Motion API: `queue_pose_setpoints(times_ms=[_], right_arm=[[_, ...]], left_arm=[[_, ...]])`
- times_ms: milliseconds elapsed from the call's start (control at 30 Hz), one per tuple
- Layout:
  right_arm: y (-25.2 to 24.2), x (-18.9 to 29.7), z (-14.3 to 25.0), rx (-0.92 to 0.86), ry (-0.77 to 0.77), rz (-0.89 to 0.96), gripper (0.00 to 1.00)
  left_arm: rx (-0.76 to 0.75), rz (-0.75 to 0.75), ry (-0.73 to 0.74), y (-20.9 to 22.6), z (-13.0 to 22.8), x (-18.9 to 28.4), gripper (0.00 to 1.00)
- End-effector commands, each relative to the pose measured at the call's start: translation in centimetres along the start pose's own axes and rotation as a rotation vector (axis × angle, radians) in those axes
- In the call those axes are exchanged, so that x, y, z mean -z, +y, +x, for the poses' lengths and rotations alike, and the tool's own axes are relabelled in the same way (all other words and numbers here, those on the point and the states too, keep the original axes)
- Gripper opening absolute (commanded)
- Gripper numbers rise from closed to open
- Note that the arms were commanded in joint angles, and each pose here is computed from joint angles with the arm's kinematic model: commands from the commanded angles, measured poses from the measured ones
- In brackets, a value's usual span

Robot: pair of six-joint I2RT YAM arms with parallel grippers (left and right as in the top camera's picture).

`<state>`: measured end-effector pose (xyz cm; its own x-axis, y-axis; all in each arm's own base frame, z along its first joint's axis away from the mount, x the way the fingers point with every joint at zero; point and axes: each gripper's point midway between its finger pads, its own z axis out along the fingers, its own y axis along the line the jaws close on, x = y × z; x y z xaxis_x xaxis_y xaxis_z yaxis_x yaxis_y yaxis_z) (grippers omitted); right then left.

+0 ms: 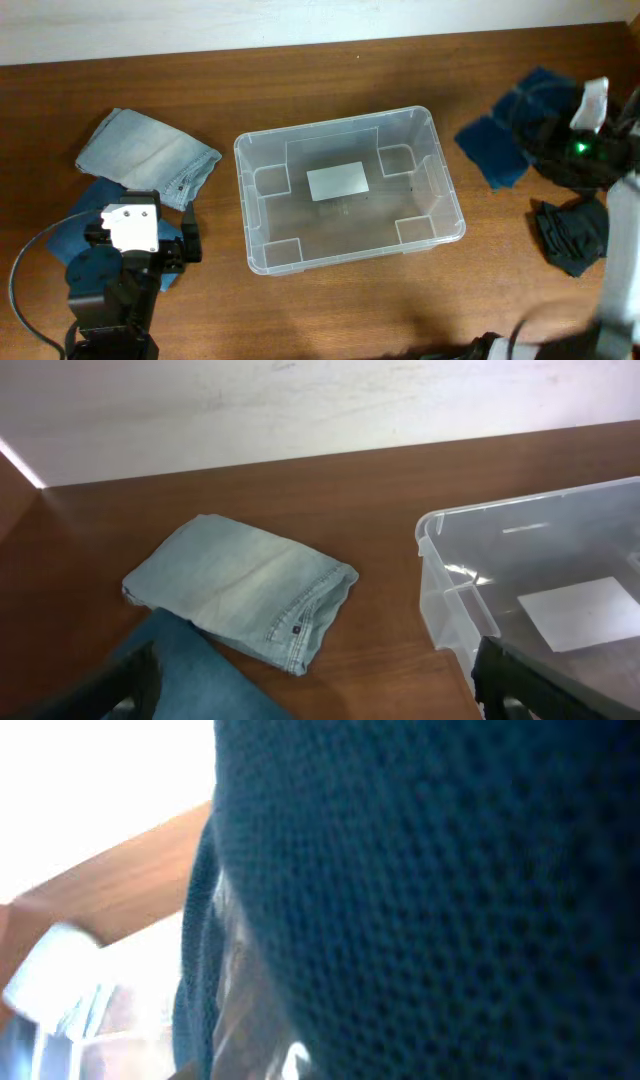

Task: Pack container
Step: 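Reach the right gripper to the teal rolled bundle and grasp it, then carry the teal bundle into the bin's left side and release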

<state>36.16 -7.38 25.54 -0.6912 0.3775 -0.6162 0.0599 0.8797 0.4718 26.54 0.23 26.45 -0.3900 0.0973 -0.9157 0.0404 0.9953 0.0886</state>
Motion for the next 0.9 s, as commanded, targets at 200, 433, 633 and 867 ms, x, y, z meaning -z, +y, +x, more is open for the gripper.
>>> queue_pose_setpoints(times_ms=[200, 433, 633, 867], right_arm=[[16.8, -0.2, 5.3, 0.392, 0.078, -0.221, 0.33], [23.0, -10.3, 15.7, 0.429, 0.437, -0.302, 0.33], [25.4, -15.9, 23.8, 0.458, 0.625, -0.315, 0.33], [24.4, -19.7, 27.4, 0.482, 0.683, -0.257, 0.5]], left_arm=[[0.056, -0.042, 0.083, 0.7, 1.6, 0.1, 0.99], [0.138, -0.107, 0.189, 2.1, 3.5, -2.0, 0.99], [0.138, -0.099, 0.277, 1.8, 5.4, -2.7, 1.0], [0.136, -0.099, 0.327, 1.8, 6.4, -3.6, 0.99]])
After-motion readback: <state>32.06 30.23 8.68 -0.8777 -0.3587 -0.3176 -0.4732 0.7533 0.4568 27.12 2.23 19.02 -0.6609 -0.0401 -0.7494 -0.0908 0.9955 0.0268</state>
